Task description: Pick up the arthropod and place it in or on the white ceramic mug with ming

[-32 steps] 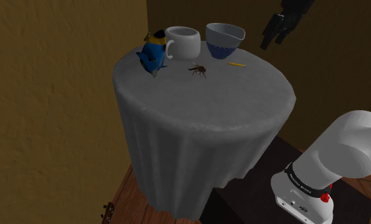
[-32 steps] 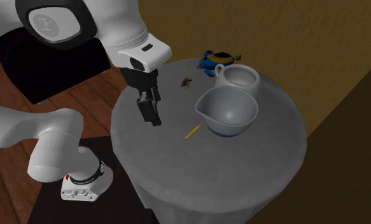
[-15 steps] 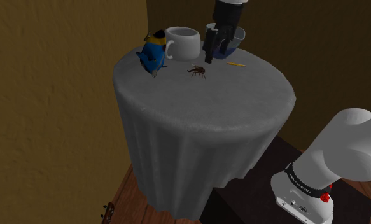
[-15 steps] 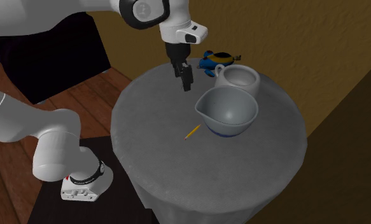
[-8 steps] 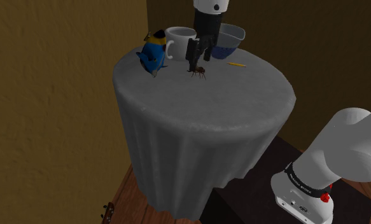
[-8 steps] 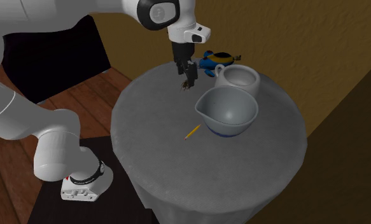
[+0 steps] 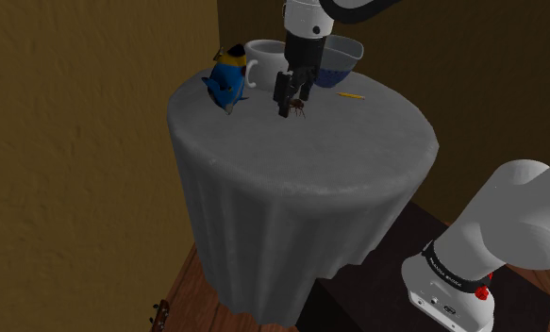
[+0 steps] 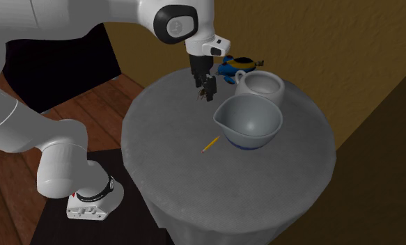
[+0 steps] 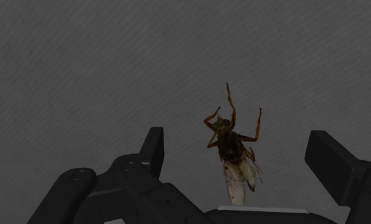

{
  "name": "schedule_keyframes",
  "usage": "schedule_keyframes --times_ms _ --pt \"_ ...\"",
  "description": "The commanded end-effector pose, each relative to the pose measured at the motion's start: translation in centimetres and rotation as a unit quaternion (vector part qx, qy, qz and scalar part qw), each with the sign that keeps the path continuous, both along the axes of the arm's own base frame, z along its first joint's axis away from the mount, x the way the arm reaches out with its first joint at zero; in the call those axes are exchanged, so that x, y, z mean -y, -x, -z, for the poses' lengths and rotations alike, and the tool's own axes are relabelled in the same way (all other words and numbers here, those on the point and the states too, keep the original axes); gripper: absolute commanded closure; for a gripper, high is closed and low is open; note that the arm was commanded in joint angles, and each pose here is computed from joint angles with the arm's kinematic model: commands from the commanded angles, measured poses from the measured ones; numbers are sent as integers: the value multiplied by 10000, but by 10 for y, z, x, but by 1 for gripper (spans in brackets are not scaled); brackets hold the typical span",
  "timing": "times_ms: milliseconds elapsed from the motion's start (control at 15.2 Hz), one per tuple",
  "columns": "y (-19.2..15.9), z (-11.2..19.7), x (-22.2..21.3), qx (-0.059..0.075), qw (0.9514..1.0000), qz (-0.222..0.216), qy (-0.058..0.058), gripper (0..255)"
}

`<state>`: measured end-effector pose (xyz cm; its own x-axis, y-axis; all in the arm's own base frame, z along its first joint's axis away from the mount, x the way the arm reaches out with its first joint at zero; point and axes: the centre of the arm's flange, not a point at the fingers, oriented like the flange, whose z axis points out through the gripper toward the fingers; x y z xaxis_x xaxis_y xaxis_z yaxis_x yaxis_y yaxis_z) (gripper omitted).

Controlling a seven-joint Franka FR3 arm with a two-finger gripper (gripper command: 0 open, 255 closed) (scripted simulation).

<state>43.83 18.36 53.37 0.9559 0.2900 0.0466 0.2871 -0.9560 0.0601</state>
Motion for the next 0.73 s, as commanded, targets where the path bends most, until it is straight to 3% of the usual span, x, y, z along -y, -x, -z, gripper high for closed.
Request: schedule_keyframes --times_ms 0,198,264,660 --pt "0 0 0 1 10000 0 0 0" --pt "0 0 0 1 10000 0 0 0" --pt "0 0 0 1 10000 0 0 255" --pt "0 0 0 1 10000 0 0 255"
